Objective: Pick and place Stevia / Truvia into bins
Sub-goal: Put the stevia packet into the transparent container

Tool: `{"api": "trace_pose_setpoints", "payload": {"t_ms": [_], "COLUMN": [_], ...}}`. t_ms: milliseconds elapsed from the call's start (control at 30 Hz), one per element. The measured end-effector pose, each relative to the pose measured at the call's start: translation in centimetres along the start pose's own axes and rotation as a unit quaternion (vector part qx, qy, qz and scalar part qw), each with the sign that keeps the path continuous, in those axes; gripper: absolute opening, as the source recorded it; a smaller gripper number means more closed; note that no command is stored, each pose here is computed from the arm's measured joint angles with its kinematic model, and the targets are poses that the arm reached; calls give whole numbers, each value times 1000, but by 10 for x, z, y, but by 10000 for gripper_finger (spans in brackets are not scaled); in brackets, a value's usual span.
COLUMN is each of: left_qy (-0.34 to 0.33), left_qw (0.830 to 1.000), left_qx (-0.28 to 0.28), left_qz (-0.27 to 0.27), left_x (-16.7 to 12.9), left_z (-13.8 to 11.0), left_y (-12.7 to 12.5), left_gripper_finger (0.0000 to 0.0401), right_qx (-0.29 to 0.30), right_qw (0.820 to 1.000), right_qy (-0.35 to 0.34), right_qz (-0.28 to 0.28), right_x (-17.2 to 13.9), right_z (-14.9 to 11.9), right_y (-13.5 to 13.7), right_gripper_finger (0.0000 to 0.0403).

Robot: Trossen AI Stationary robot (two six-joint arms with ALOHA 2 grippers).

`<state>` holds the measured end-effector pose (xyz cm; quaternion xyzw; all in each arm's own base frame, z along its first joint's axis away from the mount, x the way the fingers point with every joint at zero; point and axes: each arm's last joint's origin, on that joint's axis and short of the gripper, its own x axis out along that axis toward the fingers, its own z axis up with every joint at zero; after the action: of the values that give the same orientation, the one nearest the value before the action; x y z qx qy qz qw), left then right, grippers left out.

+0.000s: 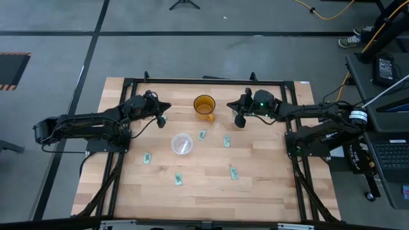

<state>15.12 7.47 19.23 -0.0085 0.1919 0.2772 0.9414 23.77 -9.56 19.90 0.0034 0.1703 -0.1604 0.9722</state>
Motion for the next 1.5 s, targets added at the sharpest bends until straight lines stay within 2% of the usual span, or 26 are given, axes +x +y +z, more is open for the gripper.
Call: {"api": "trace_pose_setpoints", "payload": {"t_ms": [133,333,467,667,833,967,1233,1400,1500], "left_qy": [19,68,101,173,235,289,400,433,442], "left_qw": [999,993,987,975,961,947,907,895,889], "left_qx": [-18,-90,-116,-113,-102,-84,-42,-48,-46], "left_qz": [22,22,35,87,106,110,122,98,107], "left_x": [0,-1,-3,-4,7,22,44,54,57], "left_z": [-4,-13,-18,-5,3,2,-7,-11,-15], "left_y": [1,-1,-6,-13,-19,-24,-30,-35,-36], "left_gripper_finger": [81,159,190,193,193,193,193,194,194], "right_qx": [-12,-36,-38,-38,-38,-38,-38,-38,-38], "right_qw": [1000,999,999,999,999,999,999,999,999], "right_qy": [-14,-24,-33,-35,-35,-38,-38,-38,-38], "right_qz": [-1,-2,-3,-3,-4,-4,-4,-4,-4], "right_x": [-2,-2,-2,-2,-2,-2,-2,-2,-2], "right_z": [-6,-6,-4,-4,-4,-3,-3,-3,-3], "right_y": [1,0,0,0,0,0,0,0,0], "right_gripper_finger": [6,7,17,10,4,13,25,25,25]}}
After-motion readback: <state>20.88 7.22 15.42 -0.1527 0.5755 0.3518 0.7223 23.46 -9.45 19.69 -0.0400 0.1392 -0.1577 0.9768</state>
